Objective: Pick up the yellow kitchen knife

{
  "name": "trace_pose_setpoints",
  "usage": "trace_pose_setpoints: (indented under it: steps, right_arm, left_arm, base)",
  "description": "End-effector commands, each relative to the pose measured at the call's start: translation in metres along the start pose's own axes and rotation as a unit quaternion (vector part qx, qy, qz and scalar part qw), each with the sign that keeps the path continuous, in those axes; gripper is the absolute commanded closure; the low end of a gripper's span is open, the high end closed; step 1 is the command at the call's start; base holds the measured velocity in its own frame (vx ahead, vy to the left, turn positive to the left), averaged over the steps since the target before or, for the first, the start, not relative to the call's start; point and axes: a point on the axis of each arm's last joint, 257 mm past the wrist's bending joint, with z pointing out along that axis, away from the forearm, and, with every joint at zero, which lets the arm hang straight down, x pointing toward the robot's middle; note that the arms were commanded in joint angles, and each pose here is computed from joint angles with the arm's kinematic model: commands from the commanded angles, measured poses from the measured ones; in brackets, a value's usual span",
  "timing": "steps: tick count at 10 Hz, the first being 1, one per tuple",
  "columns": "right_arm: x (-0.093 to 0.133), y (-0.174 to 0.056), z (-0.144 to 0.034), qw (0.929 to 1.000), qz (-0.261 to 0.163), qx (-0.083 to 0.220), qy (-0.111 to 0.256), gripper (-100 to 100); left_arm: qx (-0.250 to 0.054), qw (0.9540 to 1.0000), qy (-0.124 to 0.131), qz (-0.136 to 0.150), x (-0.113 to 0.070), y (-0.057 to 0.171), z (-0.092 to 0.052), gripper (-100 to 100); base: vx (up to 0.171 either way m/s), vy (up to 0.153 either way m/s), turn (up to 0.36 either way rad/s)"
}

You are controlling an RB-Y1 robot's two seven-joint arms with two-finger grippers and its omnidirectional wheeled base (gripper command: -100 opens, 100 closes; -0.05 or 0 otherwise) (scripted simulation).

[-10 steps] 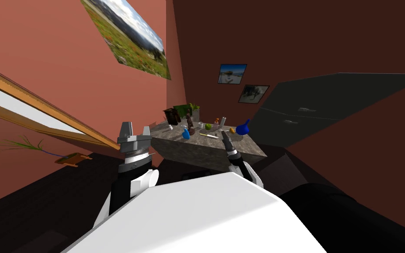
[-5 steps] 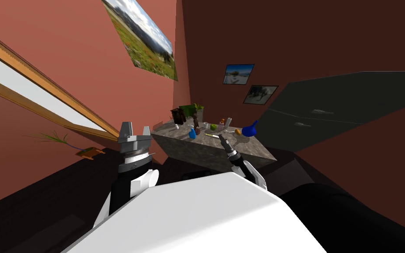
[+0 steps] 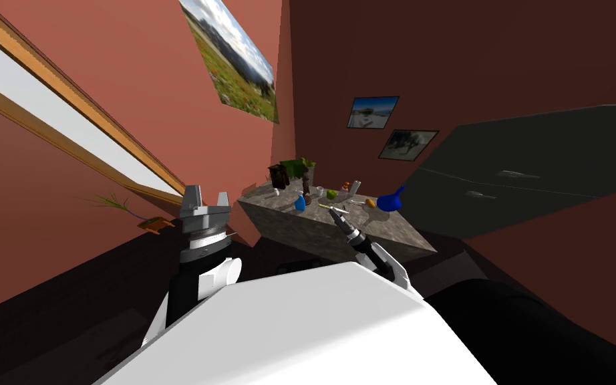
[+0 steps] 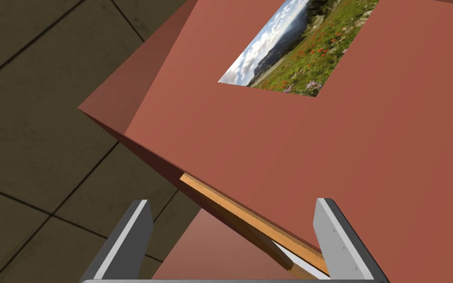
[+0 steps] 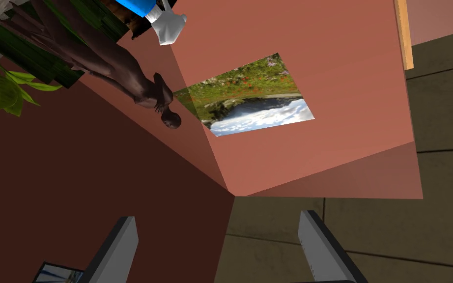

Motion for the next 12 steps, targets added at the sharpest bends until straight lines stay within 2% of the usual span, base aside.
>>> trace_pose_setpoints:
  steps: [1,2,3,6,7,8,9,10,11,12]
  right_arm:
    - [0.012,-0.009,-0.006,0.9993,-0.017,0.000,0.033,-100]
    - [0.013,-0.009,-0.007,0.9990,-0.021,-0.001,0.040,-100]
    - [0.023,-0.017,-0.012,0.9972,-0.035,0.000,0.066,-100]
    - [0.034,-0.028,-0.021,0.9923,-0.059,-0.001,0.109,-100]
    - [0.043,-0.038,-0.028,0.9882,-0.073,0.000,0.135,-100]
    - [0.043,-0.039,-0.030,0.9864,-0.079,-0.001,0.144,-100]
    - [0.051,-0.050,-0.038,0.9811,-0.092,0.000,0.170,-100]
    - [0.051,-0.052,-0.041,0.9787,-0.099,-0.001,0.180,-100]
    - [0.058,-0.063,-0.050,0.9717,-0.114,0.001,0.207,-100]
    - [0.057,-0.065,-0.052,0.9691,-0.119,0.000,0.216,-100]
  left_arm:
    - [0.000,1.0000,0.000,0.000,0.000,0.000,0.000,0]
    - [0.000,1.0000,0.000,0.000,0.000,0.000,0.000,0]
    - [0.000,1.0000,0.000,0.000,0.000,0.000,0.000,0]
    - [0.000,1.0000,0.000,0.000,0.000,0.000,0.000,0]
    - [0.000,1.0000,0.000,0.000,0.000,0.000,0.000,0]
    - [0.000,1.0000,0.000,0.000,0.000,0.000,0.000,0]
    - [0.000,1.0000,0.000,0.000,0.000,0.000,0.000,0]
    - [0.000,1.0000,0.000,0.000,0.000,0.000,0.000,0]
    - [0.000,1.0000,0.000,0.000,0.000,0.000,0.000,0]
    - [0.000,1.0000,0.000,0.000,0.000,0.000,0.000,0]
  base:
    - [0.014,0.068,0.125]
    - [0.019,0.062,0.099]
    - [0.028,0.088,0.188]
    - [0.021,0.064,0.110]
    - [0.024,0.047,0.168]
    - [0.019,0.039,0.096]
    - [0.022,0.047,0.184]
    - [0.017,0.039,0.111]
    - [0.023,0.041,0.196]
    - [0.021,0.027,0.095]
